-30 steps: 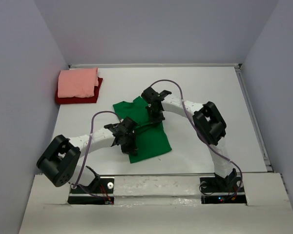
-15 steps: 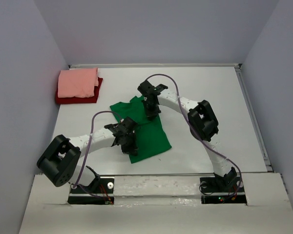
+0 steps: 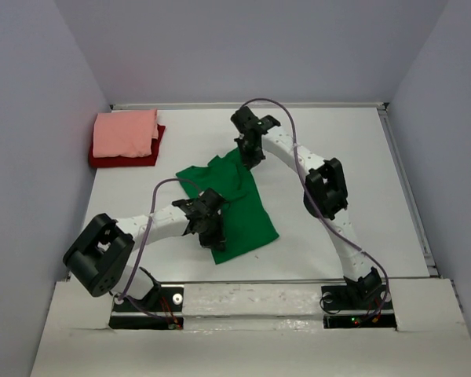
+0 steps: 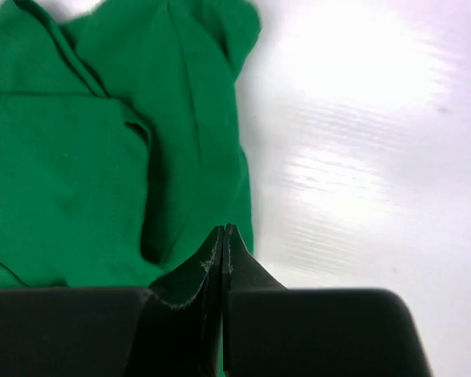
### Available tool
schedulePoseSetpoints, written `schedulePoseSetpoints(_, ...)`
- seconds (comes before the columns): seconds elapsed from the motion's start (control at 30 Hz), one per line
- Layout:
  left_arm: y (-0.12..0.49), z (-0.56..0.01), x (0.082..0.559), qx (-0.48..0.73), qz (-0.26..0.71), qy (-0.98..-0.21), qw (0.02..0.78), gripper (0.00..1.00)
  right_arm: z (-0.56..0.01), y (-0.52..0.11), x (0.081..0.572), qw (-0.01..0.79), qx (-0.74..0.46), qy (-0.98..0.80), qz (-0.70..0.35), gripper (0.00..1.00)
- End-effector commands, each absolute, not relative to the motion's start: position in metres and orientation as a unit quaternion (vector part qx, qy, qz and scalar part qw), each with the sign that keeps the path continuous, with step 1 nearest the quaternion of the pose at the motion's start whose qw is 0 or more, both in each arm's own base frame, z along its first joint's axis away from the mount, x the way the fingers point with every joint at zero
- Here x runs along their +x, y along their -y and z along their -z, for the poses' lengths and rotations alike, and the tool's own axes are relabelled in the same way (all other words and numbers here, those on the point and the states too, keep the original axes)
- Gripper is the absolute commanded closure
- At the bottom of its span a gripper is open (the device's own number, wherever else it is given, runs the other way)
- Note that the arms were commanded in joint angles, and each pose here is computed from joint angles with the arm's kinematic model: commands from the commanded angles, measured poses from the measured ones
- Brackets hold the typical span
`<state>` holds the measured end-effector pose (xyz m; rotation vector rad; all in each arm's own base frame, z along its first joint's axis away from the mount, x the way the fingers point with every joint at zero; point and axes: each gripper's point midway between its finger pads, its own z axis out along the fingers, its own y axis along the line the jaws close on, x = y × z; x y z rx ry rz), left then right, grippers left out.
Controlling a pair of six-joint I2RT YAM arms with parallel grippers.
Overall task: Fold and stack the t-shirts
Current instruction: Fold the folded rectangular tshirt in 1/3 of the way
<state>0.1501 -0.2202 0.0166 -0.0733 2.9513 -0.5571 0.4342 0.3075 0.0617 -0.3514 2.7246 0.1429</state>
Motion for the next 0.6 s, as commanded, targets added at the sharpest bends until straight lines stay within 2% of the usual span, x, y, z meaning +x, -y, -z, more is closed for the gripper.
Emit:
schedulePoseSetpoints(0.0, 0.213, -0.012, 0.149, -0.006, 0.146, -0.987, 0.069, 1.00, -0.133, -0.295, 0.446, 0.255, -0.133, -0.957, -0.032, 1.00)
schedulePoseSetpoints(0.03, 0.211, -0.014, 0.153, -0.006, 0.136, -0.988, 0.076, 1.00, -0.125, -0.292, 0.441, 0.242, -0.133, -0.961, -0.026, 1.00)
schedulePoseSetpoints(0.1, 0.208, -0.028, 0.168, -0.013, 0.115, -0.987, 0.111, 1.00, -0.154, -0.284, 0.431, 0.261, -0.125, -0.957, -0.035, 1.00)
schedulePoseSetpoints(0.13, 0.208, -0.035, 0.174, -0.017, 0.109, -0.986, 0.125, 1.00, -0.156, -0.275, 0.428, 0.263, -0.119, -0.957, -0.032, 0.97)
schedulePoseSetpoints(0.17, 0.203, -0.048, 0.187, -0.025, 0.090, -0.984, 0.155, 1.00, -0.157, -0.269, 0.417, 0.260, -0.119, -0.958, -0.035, 0.88)
schedulePoseSetpoints(0.23, 0.201, -0.063, 0.198, -0.040, 0.078, -0.980, 0.179, 0.97, -0.150, -0.261, 0.404, 0.244, -0.118, -0.961, -0.049, 0.80)
schedulePoseSetpoints(0.27, 0.203, -0.077, 0.211, -0.046, 0.074, -0.975, 0.204, 0.96, -0.129, -0.252, 0.396, 0.222, -0.114, -0.967, -0.047, 0.79)
schedulePoseSetpoints(0.3, 0.198, -0.081, 0.211, -0.050, 0.059, -0.976, 0.204, 0.96, -0.133, -0.251, 0.388, 0.225, -0.115, -0.966, -0.059, 0.80)
schedulePoseSetpoints(0.33, 0.197, -0.087, 0.215, -0.058, 0.054, -0.974, 0.212, 0.96, -0.128, -0.250, 0.390, 0.228, -0.110, -0.965, -0.073, 0.95)
schedulePoseSetpoints(0.37, 0.201, -0.097, 0.222, -0.058, 0.057, -0.971, 0.223, 0.95, -0.111, -0.244, 0.377, 0.206, -0.113, -0.970, -0.068, 1.00)
schedulePoseSetpoints(0.5, 0.205, -0.118, 0.247, -0.060, 0.042, -0.966, 0.249, 0.95, -0.091, -0.235, 0.369, 0.194, -0.109, -0.973, -0.054, 1.00)
schedulePoseSetpoints(0.53, 0.209, -0.123, 0.258, -0.054, 0.040, -0.965, 0.252, 1.00, -0.088, -0.239, 0.365, 0.188, -0.110, -0.974, -0.068, 1.00)
schedulePoseSetpoints(0.57, 0.209, -0.124, 0.265, -0.054, 0.042, -0.966, 0.249, 1.00, -0.088, -0.243, 0.362, 0.185, -0.112, -0.973, -0.081, 1.00)
